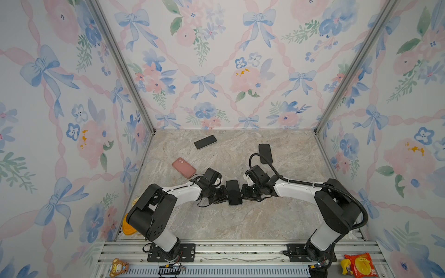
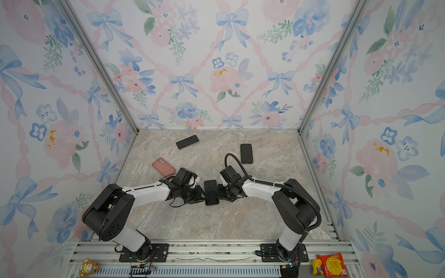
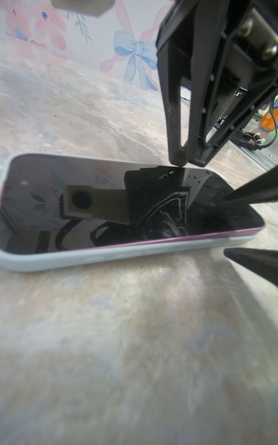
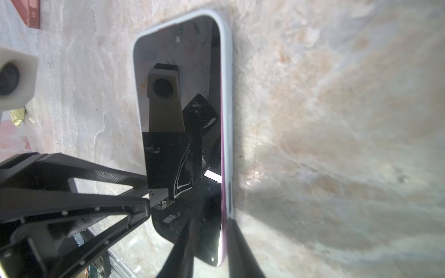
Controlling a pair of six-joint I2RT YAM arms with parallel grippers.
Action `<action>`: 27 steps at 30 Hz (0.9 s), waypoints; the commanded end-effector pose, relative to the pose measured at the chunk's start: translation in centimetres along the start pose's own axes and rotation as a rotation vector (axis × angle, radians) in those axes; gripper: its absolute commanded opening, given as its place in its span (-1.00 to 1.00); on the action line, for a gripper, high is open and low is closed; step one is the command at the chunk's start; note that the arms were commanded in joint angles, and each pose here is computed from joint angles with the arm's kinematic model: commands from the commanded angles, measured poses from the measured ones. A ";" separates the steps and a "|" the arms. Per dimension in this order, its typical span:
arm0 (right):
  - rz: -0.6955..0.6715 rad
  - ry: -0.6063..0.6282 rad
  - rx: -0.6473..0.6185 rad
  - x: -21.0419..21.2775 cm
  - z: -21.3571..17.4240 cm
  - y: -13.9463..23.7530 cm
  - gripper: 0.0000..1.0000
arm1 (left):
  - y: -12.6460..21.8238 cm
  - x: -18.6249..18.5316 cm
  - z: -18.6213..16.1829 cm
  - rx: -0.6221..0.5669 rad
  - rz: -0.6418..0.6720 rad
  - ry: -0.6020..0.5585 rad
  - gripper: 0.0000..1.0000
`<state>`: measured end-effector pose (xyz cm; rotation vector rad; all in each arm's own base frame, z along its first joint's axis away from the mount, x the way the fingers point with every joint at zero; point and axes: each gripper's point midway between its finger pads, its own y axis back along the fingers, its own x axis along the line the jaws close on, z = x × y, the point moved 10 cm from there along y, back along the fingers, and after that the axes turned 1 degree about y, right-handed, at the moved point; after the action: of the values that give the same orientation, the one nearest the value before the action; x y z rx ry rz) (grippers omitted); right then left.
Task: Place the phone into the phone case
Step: 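Pinch the cased phone's long edges with both grippers, pressing the case on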
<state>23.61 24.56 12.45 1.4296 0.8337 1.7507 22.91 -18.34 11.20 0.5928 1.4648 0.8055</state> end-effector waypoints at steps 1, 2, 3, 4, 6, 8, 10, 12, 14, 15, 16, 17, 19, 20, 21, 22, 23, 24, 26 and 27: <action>0.009 0.008 -0.021 0.0 0.0 0.5 -0.42 | 0.8 0.4 -1.1 0.023 0.084 0.025 -0.36; 0.008 0.006 -0.021 -0.1 -0.1 0.4 -0.39 | 0.8 0.2 -1.2 0.028 0.089 0.025 -0.36; 0.008 0.005 -0.018 -0.1 -0.3 0.4 -0.37 | 0.8 0.0 -1.5 0.035 0.087 0.025 -0.36; 0.007 0.005 -0.014 -0.2 -0.5 0.4 -0.36 | 0.8 -0.1 -1.7 0.041 0.085 0.025 -0.35; 0.010 0.000 -0.008 -0.4 -0.8 0.3 -0.32 | 0.6 -0.2 -2.0 0.053 0.087 0.031 -0.35; 0.037 -0.004 0.005 -0.1 -0.7 0.4 -0.30 | 0.4 -0.3 -2.1 0.056 0.094 0.031 -0.34; 0.042 0.007 0.002 0.5 -0.6 0.6 -0.28 | 0.2 -0.3 -2.2 0.072 0.088 0.045 -0.34; 0.028 0.022 0.003 0.8 -0.8 0.6 -0.25 | 0.4 -1.4 -1.8 0.051 0.074 0.035 -0.35; 0.014 0.024 0.007 0.5 -1.1 0.4 -0.22 | 0.5 -1.6 -1.7 0.039 0.074 0.040 -0.35; 0.012 0.023 0.006 0.3 -1.2 0.3 -0.21 | 0.4 -1.6 -1.6 0.037 0.079 0.045 -0.35; 0.012 0.024 0.010 0.2 -1.3 0.2 -0.20 | 0.2 -1.5 -1.7 0.042 0.083 0.047 -0.36; 0.012 0.029 0.014 0.3 -1.3 0.2 -0.20 | 0.1 -1.5 -1.6 0.046 0.088 0.050 -0.36; -0.004 0.041 0.035 0.4 -1.2 0.1 -0.19 | -0.5 -1.5 -1.7 0.060 0.098 0.053 -0.38; -0.008 0.044 0.039 0.4 -1.1 0.1 -0.18 | -0.7 -1.6 -1.7 0.065 0.102 0.051 -0.39; -0.010 0.048 0.044 0.4 -1.1 0.1 -0.17 | -0.9 -1.7 -1.7 0.071 0.106 0.047 -0.40; -0.011 0.049 0.048 0.4 -1.2 0.1 -0.17 | -0.9 -1.7 -1.8 0.073 0.114 0.045 -0.40; -0.016 0.051 0.054 0.4 -1.3 0.1 -0.17 | -1.0 -1.6 -1.9 0.077 0.129 0.042 -0.43; -0.024 0.053 0.057 0.3 -1.3 0.2 -0.17 | -0.9 -1.4 -2.0 0.080 0.155 0.037 -0.46; -0.033 0.058 0.056 0.1 -1.4 0.3 -0.16 | -0.6 -1.0 -2.2 0.078 0.202 0.030 -0.47; -0.036 0.057 0.055 0.1 -1.4 0.4 -0.15 | -0.6 -0.9 -2.3 0.075 0.213 0.029 -0.47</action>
<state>22.37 24.44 12.04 1.4254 0.9028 1.7604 21.09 -20.18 11.46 0.7368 1.5001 0.8743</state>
